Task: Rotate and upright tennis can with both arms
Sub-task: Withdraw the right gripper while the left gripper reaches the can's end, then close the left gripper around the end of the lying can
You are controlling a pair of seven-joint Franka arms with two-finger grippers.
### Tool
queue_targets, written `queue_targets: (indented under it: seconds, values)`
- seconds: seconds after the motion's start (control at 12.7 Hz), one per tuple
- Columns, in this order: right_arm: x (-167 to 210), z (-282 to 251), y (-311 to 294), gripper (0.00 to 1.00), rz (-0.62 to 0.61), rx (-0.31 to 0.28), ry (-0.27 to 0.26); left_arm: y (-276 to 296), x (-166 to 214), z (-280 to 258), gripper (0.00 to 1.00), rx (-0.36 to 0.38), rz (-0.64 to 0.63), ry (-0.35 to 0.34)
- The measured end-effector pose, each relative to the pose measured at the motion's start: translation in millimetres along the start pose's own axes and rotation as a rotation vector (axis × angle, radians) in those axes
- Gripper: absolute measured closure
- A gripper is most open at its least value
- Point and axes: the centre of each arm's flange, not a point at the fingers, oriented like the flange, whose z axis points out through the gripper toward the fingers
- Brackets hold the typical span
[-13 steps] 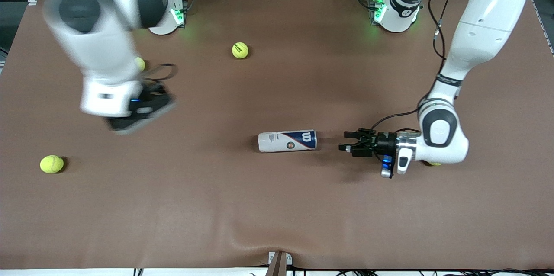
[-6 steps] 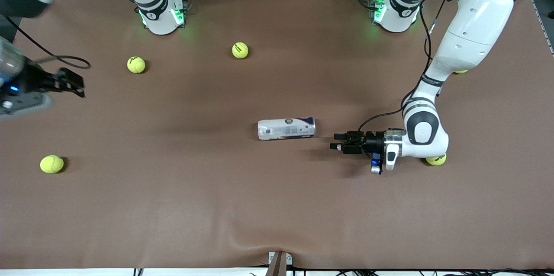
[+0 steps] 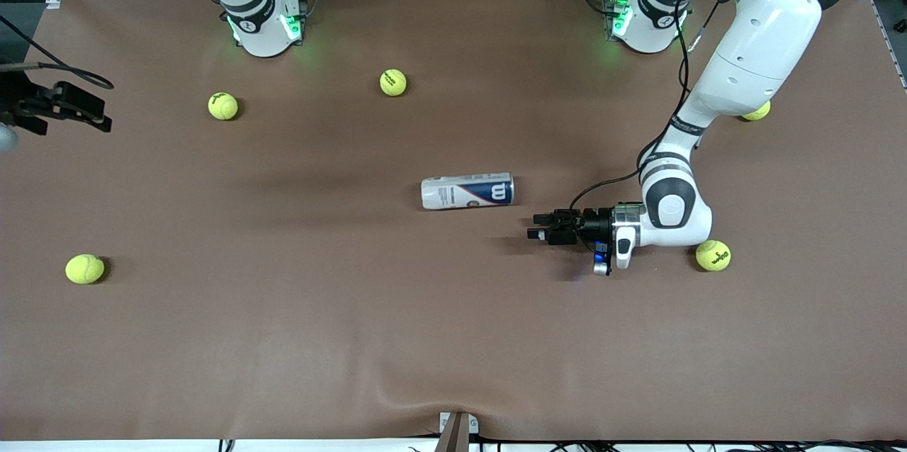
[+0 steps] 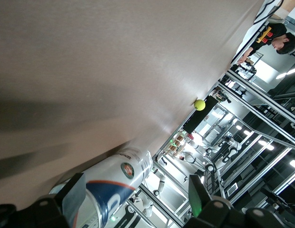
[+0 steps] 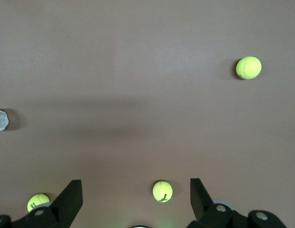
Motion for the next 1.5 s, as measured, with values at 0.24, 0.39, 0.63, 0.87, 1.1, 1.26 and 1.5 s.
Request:
queue_targets:
  seconds: [0.24, 0.39, 0.63, 0.87, 1.1, 1.26, 1.5]
  values:
    - [-6, -6, 8, 0.0, 0.031, 0.017, 0.006, -6, -5, -2, 0.05, 0.006, -0.012, -0.001]
    - [-7, -4, 7, 0.0, 0.093, 0.021, -0.01, -5, -14, -4, 0.05, 0.011, -0.015, -0.001]
    - [-8, -3, 9, 0.0, 0.119, 0.022, -0.016, -3, -25, -6, 0.05, 0.012, -0.019, 0.003]
    - [-9, -3, 11, 0.0, 0.123, 0.022, -0.016, -3, -28, 3, 0.08, -0.033, -0.019, 0.013]
    - [-9, -3, 12, 0.0, 0.125, 0.023, -0.015, -6, -31, 15, 0.13, -0.053, 0.0, 0.018]
    - [-9, -4, 12, 0.0, 0.126, 0.023, -0.014, -5, -28, 21, 0.33, -0.073, 0.0, 0.02]
    - [-9, -4, 9, 0.0, 0.12, 0.022, -0.014, 0, -29, 52, 0.38, -0.112, -0.021, 0.028]
